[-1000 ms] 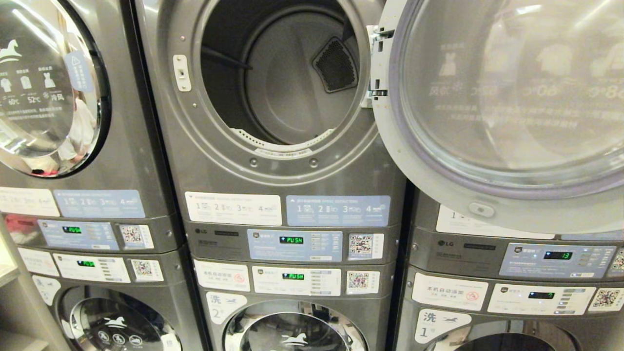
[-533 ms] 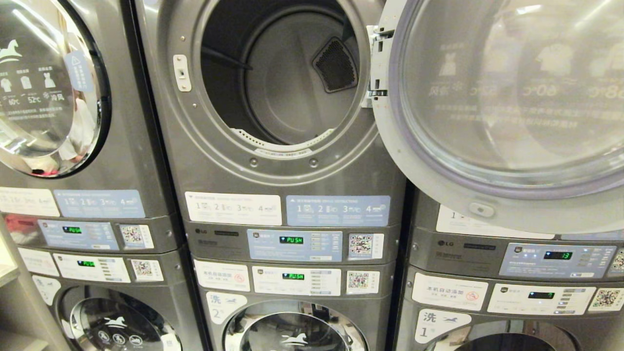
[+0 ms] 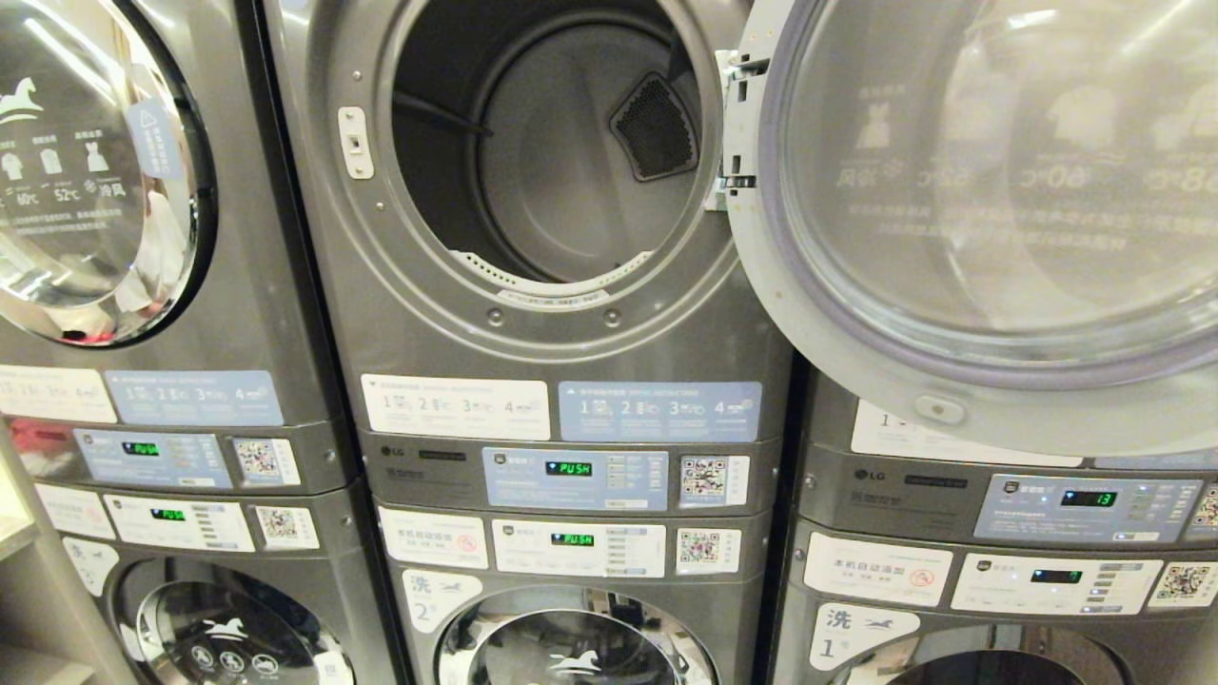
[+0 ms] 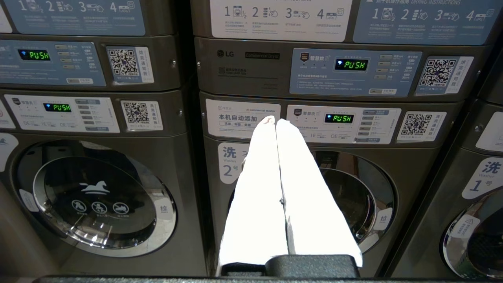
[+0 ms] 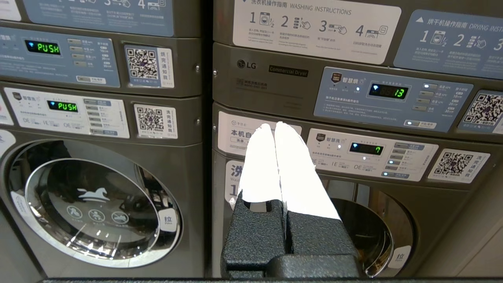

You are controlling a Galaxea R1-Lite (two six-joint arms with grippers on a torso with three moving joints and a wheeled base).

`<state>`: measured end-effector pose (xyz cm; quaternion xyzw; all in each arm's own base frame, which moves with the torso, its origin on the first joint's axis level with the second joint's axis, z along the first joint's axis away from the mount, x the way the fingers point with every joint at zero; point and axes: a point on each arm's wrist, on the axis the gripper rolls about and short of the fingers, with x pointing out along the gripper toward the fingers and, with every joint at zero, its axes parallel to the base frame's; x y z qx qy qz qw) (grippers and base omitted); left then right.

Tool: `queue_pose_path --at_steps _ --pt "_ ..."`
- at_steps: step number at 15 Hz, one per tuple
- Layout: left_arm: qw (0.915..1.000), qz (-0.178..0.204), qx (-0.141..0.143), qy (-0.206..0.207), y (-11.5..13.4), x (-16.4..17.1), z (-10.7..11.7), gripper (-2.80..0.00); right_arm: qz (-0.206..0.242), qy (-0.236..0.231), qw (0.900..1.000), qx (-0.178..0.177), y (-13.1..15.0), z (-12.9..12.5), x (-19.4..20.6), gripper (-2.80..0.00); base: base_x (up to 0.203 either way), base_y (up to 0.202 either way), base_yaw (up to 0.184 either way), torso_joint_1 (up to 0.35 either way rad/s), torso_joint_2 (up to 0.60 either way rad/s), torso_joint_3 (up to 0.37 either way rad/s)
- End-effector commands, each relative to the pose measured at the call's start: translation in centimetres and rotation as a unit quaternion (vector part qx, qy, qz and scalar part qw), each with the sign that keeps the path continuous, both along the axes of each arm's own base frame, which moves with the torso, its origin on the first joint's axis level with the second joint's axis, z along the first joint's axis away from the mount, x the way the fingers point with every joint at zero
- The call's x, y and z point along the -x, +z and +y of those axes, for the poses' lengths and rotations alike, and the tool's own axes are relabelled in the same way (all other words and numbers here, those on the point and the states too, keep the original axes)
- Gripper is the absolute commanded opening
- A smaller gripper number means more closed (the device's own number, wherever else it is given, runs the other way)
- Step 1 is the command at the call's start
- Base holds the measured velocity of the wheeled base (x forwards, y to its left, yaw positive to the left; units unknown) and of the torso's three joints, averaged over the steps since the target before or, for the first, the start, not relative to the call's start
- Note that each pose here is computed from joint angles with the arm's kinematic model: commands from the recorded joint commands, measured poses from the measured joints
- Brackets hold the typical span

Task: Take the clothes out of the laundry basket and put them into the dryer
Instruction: Open the dryer

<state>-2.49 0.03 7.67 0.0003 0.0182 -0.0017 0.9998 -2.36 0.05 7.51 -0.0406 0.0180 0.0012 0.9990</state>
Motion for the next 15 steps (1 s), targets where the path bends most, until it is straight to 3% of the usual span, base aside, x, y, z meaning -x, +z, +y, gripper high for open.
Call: queue_pose_path --at_steps 1,15 --pt "1.0000 -0.001 0.000 0.000 -0.01 0.02 0.00 -2.80 -0.002 -0.001 1.000 0.000 0.00 0.00 0.01 -2.80 0.000 0.000 0.000 0.000 0.00 0.000" --pt "1.0000 -0.001 0.000 0.000 -0.01 0.02 0.00 -2.80 -0.008 -0.002 1.000 -0.005 -0.05 -0.01 0.00 -2.80 0.000 0.000 0.000 0.000 0.00 0.000"
